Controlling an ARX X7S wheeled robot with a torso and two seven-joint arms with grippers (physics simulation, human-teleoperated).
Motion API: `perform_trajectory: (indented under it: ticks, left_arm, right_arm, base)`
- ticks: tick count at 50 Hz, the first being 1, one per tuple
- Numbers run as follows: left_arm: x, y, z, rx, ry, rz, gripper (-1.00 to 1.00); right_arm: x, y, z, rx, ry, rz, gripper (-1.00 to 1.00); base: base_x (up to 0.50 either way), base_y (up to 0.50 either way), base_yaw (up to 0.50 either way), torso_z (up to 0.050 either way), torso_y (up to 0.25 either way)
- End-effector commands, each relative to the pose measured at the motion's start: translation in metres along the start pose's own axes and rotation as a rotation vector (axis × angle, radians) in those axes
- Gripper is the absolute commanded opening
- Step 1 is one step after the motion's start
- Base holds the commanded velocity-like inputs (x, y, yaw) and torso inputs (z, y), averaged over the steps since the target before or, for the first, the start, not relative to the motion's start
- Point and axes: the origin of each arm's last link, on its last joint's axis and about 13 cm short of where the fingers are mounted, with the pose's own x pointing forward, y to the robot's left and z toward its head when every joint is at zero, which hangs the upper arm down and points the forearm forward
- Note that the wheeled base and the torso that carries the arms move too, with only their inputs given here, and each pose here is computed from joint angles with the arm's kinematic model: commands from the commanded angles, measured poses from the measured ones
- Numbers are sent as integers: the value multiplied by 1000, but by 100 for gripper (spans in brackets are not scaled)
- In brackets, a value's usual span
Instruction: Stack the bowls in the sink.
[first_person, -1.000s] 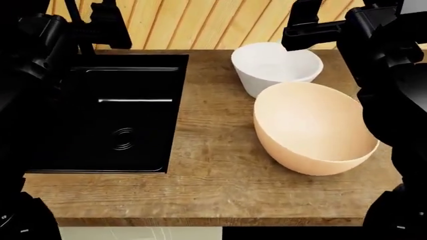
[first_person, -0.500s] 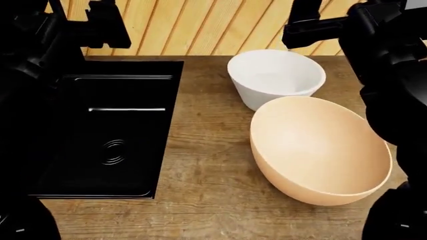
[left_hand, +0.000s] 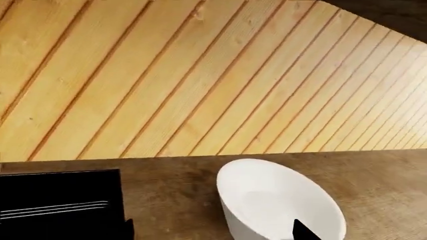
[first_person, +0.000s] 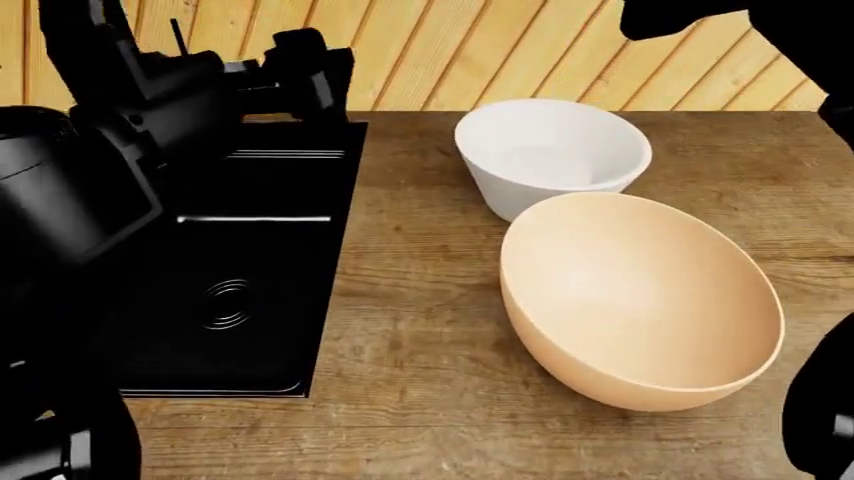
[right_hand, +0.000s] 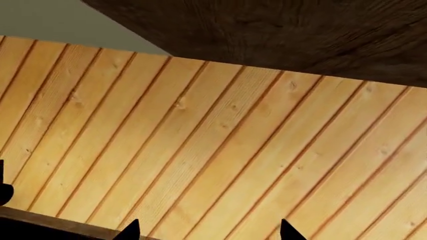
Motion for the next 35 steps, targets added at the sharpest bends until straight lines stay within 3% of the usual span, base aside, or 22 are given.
perform_trajectory:
  ticks: [1,13,18,21,23,29,35]
  left_arm:
    - [-5,-14,4,-181,227,-187,100]
    - [-7,-28,-5,-330,490,-296,100]
    - [-5,-31,-7,-443,570,-320,100]
    - [-1,-38,-7,-588,615,-328,100]
    - [1,-42,-8,-628,636,-349,100]
    - [7,-53,-14,-712,690,-412,100]
    - [19,-57,-24,-748,732,-430,100]
  right_arm:
    - [1,-15,23,1,59,6,100]
    - [13,-20,24,26,112,2,100]
    - [13,-20,24,33,116,8,100]
    - [14,-19,23,41,119,13,100]
    - [15,-18,22,44,121,16,100]
    - [17,-16,20,49,128,24,100]
    - [18,-16,21,50,130,32,100]
  base:
    - [0,0,0,0,0]
    - [0,0,0,0,0]
    - [0,0,0,0,0]
    - [0,0,0,0,0]
    - [0,0,0,0,0]
    - [0,0,0,0,0]
    - [0,0,0,0,0]
